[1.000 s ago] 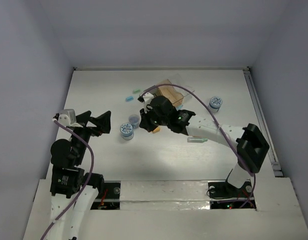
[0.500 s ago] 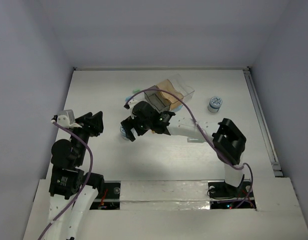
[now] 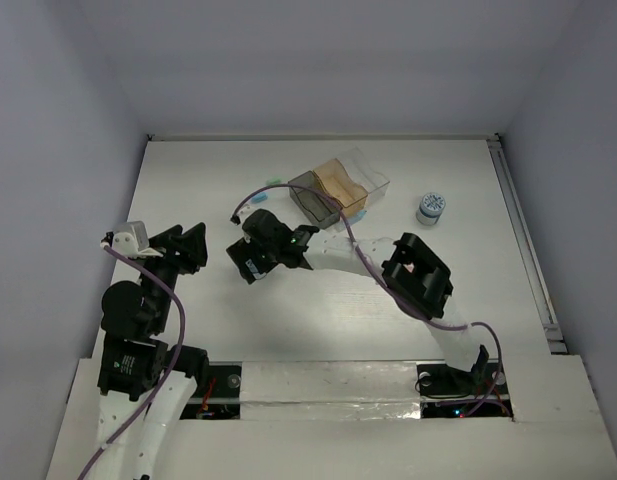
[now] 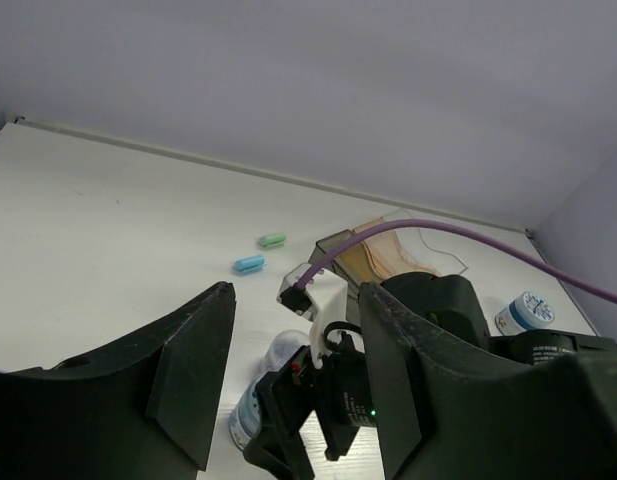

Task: Sort the stationery into containers
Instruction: Pick up the stationery from the center of the board, then place the stationery in the storage box.

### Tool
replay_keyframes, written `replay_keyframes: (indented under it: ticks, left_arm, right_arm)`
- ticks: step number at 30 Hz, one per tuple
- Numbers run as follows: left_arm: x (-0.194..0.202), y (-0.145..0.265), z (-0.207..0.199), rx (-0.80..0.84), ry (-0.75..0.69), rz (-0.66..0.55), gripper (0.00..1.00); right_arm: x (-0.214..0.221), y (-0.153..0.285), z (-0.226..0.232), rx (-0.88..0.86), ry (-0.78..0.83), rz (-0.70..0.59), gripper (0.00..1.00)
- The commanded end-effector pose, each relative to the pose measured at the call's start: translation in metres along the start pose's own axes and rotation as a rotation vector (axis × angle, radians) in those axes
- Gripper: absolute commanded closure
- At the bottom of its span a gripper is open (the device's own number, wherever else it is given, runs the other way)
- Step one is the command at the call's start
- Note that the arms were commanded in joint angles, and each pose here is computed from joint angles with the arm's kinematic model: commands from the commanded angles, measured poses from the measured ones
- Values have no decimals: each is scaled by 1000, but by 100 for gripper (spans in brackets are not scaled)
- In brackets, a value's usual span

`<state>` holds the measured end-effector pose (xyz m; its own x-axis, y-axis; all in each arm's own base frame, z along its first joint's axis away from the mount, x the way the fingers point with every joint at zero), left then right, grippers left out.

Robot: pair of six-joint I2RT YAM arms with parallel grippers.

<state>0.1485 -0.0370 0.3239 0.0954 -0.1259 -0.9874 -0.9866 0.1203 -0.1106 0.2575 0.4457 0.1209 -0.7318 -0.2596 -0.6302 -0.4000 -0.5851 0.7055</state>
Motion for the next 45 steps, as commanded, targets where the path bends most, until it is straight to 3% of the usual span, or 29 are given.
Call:
replay_keyframes:
  ticks: [1,3,5,11,16,23,31,45]
  left_arm:
    - [-17,3,-3,14,8,-66,51]
    - [-17,3,-3,14,8,-66,51]
    - [-16,3,-3,15,8,-62,51]
    - [-17,2,-4,23,9,-62,51]
    - [-15,1,-5,31,9,-56,51]
    - [-14,-1,-5,37,7,-51,51]
    - [-13,-4,-6,41,4,-41,51]
    - [-11,-6,-4,31,4,-33,51]
  right_arm:
    - [-27,-1,13,-5,3,-125,10]
    - [-29,-2,12,6,3,-138,33]
    - [-38,11,20,3,1,-181,70]
    - [-103,96,18,-68,-27,-446,73]
    - [-168,129,-100,33,-174,-551,73]
    - [-209,133,-218,235,-241,-618,74]
    - [-227,121,-290,352,-282,-604,76]
    - [-206,95,-322,407,-332,-555,75]
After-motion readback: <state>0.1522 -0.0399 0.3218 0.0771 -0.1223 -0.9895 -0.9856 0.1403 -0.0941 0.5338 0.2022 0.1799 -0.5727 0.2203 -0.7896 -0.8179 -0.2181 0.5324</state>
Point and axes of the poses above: each gripper's point midway between its finger pads, its own y axis back along the fingers, its own z axis along the line the jaws close on, x = y × z, the point moved 7 cm from there along y, back along the fingers, and after that the axes turned 15 degrees about -y, right-handed, at the moved point
